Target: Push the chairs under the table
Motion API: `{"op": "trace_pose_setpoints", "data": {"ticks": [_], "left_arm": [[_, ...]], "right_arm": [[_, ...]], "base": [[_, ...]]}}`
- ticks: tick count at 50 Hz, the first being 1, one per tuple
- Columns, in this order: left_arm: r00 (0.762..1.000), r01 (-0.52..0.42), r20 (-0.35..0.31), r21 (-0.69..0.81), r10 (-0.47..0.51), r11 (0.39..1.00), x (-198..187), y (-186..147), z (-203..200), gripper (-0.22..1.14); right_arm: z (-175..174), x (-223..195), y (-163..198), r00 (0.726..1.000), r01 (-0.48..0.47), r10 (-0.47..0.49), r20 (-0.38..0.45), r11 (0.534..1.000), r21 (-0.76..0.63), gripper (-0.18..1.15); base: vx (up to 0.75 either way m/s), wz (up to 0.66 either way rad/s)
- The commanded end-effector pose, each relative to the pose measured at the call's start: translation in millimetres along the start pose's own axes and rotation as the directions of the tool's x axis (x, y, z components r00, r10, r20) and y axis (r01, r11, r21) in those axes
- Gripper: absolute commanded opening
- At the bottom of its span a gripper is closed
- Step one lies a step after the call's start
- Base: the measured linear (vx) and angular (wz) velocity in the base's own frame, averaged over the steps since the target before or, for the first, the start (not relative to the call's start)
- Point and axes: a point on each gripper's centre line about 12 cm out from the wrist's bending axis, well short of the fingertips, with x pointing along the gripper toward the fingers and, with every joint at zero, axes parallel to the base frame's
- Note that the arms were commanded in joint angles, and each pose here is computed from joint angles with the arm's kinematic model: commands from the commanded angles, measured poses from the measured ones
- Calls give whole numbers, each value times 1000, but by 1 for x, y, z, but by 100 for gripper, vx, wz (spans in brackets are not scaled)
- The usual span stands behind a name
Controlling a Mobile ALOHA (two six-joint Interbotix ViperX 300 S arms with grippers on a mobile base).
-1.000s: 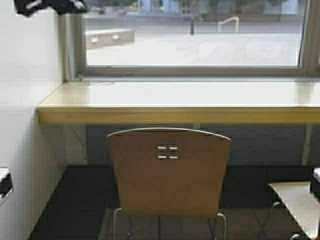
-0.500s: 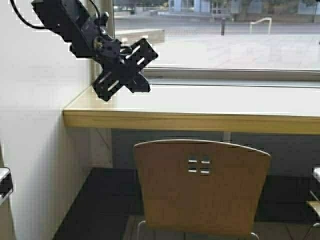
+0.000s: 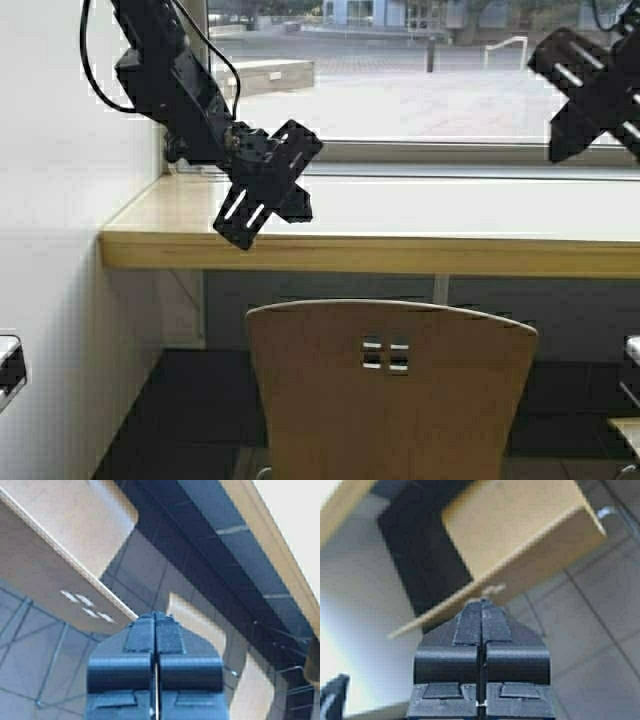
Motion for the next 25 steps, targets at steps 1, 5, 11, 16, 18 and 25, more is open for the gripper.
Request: {"op": "trace_pose_setpoints", "data": {"ticks": [1,5,11,16,18,25], "left_arm": [[1000,15,-2,-60,-15,998,5,-5,-5,14],[1000,-4,-9,-89,3,996,10,3,-9,31],[1000,-15,-13,-137,14,991,19,9,-14,72],[1000,-21,-18,-201,18,979,25,10,-17,104],[1000,-23,-18,-229,20,973,26,11,-17,107],[998,-58,-22,-306,54,950,34,21,-21,102]], "right_arm": [[-19,29,4,997,47,-46,-63,999,11,19],[-28,47,-1,990,99,-93,-107,994,50,44],[-43,69,-5,967,165,-137,-213,979,123,89],[-53,83,-6,952,223,-157,-263,944,243,105],[-55,89,-8,949,245,-167,-269,925,291,104],[-62,101,-18,937,317,-207,-282,843,434,103]], "base": [[12,-12],[10,-11],[8,-6],[6,-2],[6,-3],[6,-4]]}}
